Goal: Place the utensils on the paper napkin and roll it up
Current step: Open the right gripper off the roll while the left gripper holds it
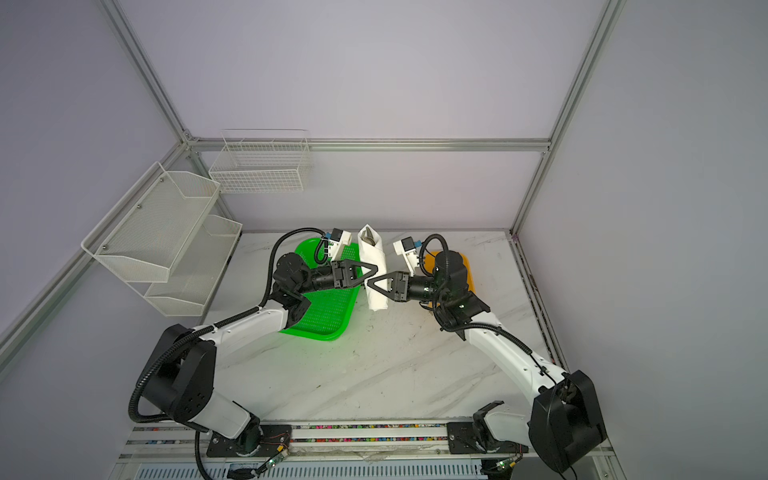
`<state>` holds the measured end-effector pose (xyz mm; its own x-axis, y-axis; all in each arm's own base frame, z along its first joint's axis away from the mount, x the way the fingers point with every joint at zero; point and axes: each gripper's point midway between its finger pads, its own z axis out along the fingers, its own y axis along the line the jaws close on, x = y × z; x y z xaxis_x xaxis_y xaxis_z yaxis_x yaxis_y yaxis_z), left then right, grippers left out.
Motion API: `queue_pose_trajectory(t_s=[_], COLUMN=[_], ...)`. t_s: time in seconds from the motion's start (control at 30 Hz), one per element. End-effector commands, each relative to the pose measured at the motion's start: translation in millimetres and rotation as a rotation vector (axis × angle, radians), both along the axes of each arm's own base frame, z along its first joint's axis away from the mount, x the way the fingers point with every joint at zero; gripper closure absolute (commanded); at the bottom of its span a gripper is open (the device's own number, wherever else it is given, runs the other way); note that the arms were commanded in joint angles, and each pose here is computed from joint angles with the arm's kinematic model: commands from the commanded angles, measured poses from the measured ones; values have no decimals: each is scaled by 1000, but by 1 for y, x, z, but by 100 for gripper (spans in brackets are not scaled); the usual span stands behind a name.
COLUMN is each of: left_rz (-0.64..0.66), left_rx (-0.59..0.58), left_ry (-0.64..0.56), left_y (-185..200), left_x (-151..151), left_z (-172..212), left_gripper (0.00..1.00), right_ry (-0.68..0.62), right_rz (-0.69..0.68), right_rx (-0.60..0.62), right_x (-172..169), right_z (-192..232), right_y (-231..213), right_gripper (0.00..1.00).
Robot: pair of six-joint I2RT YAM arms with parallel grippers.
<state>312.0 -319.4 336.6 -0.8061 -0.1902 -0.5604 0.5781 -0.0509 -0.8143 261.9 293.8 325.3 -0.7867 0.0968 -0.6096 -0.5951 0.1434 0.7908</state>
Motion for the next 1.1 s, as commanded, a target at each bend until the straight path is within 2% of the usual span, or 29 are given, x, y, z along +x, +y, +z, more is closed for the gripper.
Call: queue_pose_trajectory(t_s=[0.0, 0.4, 0.6, 0.73, 0.87, 1.07], left_rz=[-11, -6, 11, 15, 14, 35], left_rx=[-77, -91, -89, -81, -73, -45], left_ry=[-149, -158, -157, -158, -161, -154], left_y=[2, 4, 6, 6, 8, 25], left_x=[-9, -11, -11, -11, -11, -4], left_z=[52, 53, 52, 51, 52, 47], left_gripper=[55, 80, 90, 92, 93, 94], right_ry=[-55, -51, -50, -53, -51, -32], right_rz=[21, 12, 1, -3, -12, -87], right_rx=[25, 16, 3, -1, -7, -50], right_x=[-5, -4, -2, -2, 0, 7], right_z=[11, 8, 5, 5, 3, -4], right_y=[1, 1, 0, 0, 0, -7], right_gripper=[89, 88, 87, 86, 80, 62])
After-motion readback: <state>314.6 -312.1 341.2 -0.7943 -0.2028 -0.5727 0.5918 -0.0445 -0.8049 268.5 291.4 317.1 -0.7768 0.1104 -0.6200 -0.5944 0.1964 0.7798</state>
